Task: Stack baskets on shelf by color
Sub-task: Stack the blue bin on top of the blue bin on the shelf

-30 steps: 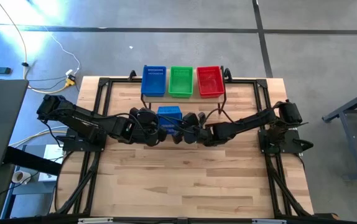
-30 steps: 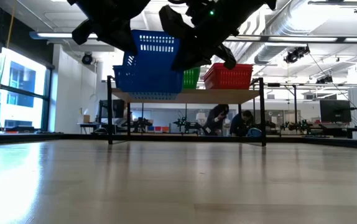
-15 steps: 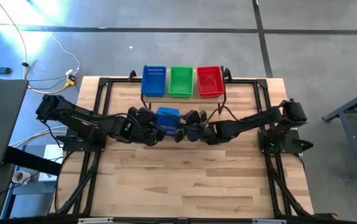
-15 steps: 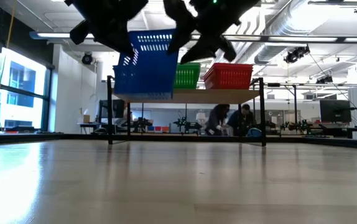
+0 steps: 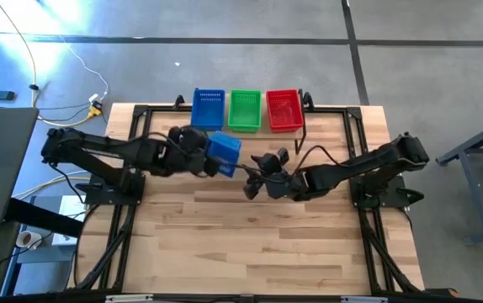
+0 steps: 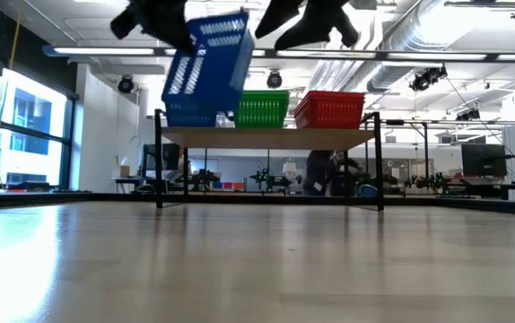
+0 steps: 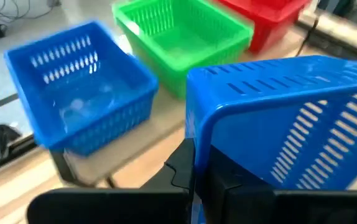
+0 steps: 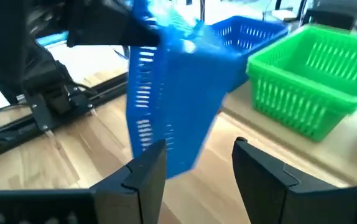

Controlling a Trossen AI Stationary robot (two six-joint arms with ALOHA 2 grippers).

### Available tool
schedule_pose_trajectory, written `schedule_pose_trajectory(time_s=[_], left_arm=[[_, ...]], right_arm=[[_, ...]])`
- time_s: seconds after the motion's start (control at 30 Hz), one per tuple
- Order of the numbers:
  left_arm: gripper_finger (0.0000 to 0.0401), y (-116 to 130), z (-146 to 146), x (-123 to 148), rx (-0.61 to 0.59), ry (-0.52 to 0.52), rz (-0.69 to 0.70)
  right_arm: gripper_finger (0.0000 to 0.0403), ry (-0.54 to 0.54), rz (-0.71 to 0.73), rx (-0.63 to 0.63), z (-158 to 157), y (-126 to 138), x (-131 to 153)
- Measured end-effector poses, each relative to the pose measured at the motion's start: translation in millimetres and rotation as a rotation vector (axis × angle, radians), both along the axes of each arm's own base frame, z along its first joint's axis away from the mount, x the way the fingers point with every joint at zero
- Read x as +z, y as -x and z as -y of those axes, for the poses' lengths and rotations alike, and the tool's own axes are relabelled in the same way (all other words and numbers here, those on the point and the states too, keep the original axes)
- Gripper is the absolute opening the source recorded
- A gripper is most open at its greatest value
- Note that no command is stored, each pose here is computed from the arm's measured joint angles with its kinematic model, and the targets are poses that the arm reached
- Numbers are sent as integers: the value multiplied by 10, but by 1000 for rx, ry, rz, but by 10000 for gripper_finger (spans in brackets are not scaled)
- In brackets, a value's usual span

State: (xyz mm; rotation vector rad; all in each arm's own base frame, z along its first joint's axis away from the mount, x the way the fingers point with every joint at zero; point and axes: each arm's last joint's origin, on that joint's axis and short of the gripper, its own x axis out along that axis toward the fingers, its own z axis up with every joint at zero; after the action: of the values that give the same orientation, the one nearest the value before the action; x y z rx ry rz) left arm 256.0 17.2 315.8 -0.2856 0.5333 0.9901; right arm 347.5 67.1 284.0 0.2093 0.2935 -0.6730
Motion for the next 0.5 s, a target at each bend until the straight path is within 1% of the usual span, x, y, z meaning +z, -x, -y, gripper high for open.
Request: schedule_pose_trajectory(time_s=[0.03, 0.1, 0.17, 0.27, 0.37, 0.5], left_arm=[[0, 6, -37, 39, 5, -2, 13], [0, 72, -108, 91, 5, 8, -8], [0, 90, -153, 208, -10, 23, 39], [0, 182, -221, 357, -19, 19, 57], [0, 263, -305, 513, -19, 2, 83], [0, 390, -430, 745, -2, -51, 108]], right_arm=[[167, 13, -2, 5, -6, 11, 21], [167, 42, -19, 6, -10, 34, 42], [167, 71, -45, 18, -13, 54, 57], [167, 109, -72, 34, -9, 59, 66], [167, 149, -110, 44, 16, 60, 62], [167, 186, -171, 39, 93, 61, 37]])
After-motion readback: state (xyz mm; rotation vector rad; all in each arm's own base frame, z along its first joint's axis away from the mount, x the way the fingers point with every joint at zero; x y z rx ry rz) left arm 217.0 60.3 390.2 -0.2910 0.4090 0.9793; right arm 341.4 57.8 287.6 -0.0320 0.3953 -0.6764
